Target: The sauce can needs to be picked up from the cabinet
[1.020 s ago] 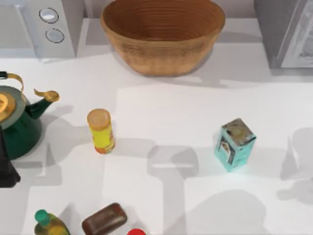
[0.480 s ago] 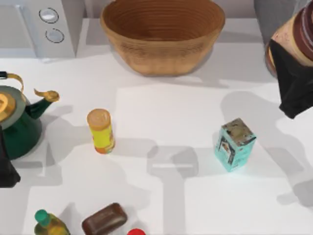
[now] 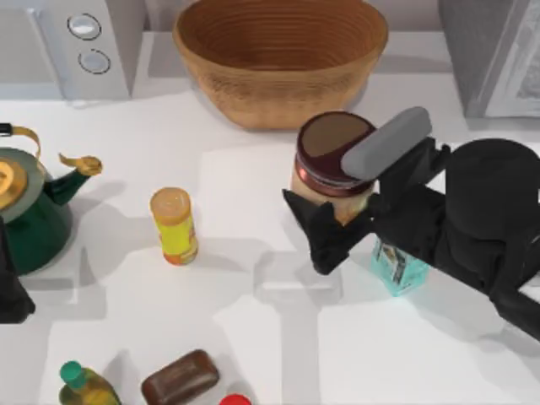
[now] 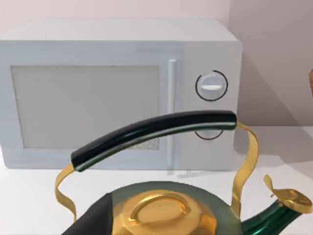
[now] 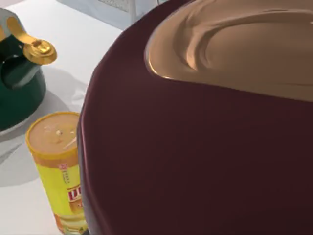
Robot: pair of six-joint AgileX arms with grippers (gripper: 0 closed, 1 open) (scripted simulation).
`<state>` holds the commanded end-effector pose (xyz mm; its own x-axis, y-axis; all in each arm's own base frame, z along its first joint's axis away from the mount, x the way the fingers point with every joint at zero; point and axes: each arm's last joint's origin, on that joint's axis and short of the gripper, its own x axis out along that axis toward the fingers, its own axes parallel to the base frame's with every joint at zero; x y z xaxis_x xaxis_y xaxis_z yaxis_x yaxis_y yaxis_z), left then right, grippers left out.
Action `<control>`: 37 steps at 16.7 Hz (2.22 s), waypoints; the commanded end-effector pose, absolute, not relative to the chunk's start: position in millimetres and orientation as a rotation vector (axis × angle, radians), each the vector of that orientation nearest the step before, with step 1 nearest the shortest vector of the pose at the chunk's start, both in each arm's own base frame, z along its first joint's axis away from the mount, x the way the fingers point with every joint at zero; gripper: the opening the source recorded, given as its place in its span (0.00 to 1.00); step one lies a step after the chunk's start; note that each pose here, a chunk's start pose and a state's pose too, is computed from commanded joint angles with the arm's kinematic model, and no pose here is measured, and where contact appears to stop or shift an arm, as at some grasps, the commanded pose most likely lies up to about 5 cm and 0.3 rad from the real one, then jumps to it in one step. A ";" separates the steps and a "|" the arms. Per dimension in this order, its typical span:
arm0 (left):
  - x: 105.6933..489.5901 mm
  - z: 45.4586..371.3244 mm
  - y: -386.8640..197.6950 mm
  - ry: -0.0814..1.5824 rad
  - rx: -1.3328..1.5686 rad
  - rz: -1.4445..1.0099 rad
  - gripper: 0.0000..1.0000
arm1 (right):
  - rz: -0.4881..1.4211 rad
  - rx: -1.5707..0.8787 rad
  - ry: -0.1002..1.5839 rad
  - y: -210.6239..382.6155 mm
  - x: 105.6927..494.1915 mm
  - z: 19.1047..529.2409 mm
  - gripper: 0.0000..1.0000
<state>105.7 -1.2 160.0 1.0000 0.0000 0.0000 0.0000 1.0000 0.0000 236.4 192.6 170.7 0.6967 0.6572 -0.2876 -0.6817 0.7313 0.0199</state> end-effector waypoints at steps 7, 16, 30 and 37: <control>105.7 160.0 -1.2 0.000 0.000 0.000 1.00 | 0.765 -0.117 0.361 204.8 232.1 149.4 0.00; 105.7 160.0 -1.2 0.000 0.000 0.000 1.00 | 0.764 -0.128 0.390 230.6 257.6 111.3 0.00; 105.7 160.0 -1.2 0.000 0.000 0.000 1.00 | 0.765 -0.117 0.361 239.7 266.5 106.8 0.60; 105.7 160.0 -1.2 0.000 0.000 0.000 1.00 | 0.765 -0.117 0.361 239.7 266.5 106.8 1.00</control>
